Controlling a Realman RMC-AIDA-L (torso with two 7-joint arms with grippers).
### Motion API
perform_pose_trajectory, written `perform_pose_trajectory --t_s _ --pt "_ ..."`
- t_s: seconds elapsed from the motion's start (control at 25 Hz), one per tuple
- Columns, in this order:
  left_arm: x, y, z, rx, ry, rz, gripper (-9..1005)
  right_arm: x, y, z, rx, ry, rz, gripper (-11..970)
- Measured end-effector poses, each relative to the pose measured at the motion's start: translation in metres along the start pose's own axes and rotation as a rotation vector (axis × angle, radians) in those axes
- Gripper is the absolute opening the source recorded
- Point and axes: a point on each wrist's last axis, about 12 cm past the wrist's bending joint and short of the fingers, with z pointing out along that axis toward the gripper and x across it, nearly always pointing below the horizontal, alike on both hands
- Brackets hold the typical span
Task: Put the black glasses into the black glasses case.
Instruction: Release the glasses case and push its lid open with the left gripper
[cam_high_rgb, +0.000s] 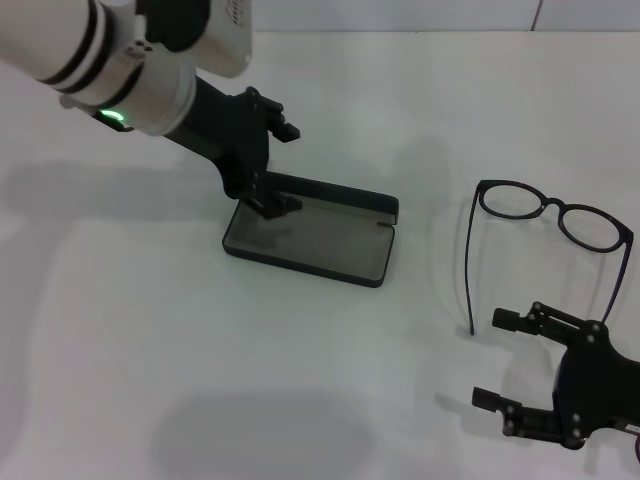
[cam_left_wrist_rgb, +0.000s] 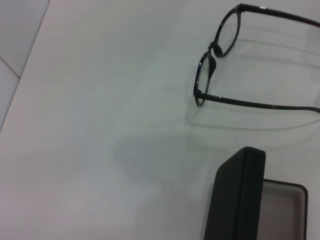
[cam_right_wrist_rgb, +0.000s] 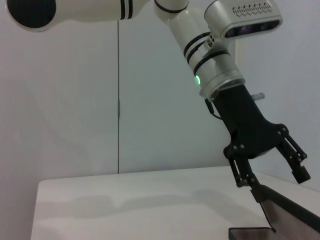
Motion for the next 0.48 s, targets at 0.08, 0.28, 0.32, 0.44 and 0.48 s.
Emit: perform_pose_trajectory --t_s 0.08,0.28,0.32,0.44,0.48 --pt "-0.001 -0.002 0.004 0.004 0.003 0.008 840 0.000 0.000 0.001 -0.001 -0.001 -0.001 800" --pt "0.003 -0.007 0.016 0.018 0.010 0.014 837 -0.001 -0.001 0.002 -0.006 -0.005 0.001 800" --pt "0.004 -0.007 0.018 0.019 0.012 0.012 836 -0.001 -0.001 0.002 -0.007 -0.005 0.003 800" --pt "0.008 -0.009 0.023 0.023 0.017 0.002 834 0.000 -0.001 0.003 -0.006 -0.003 0.006 800" --pt "0.008 -0.009 0.024 0.021 0.017 0.001 834 0.000 -0.001 0.003 -0.006 -0.002 0.006 800"
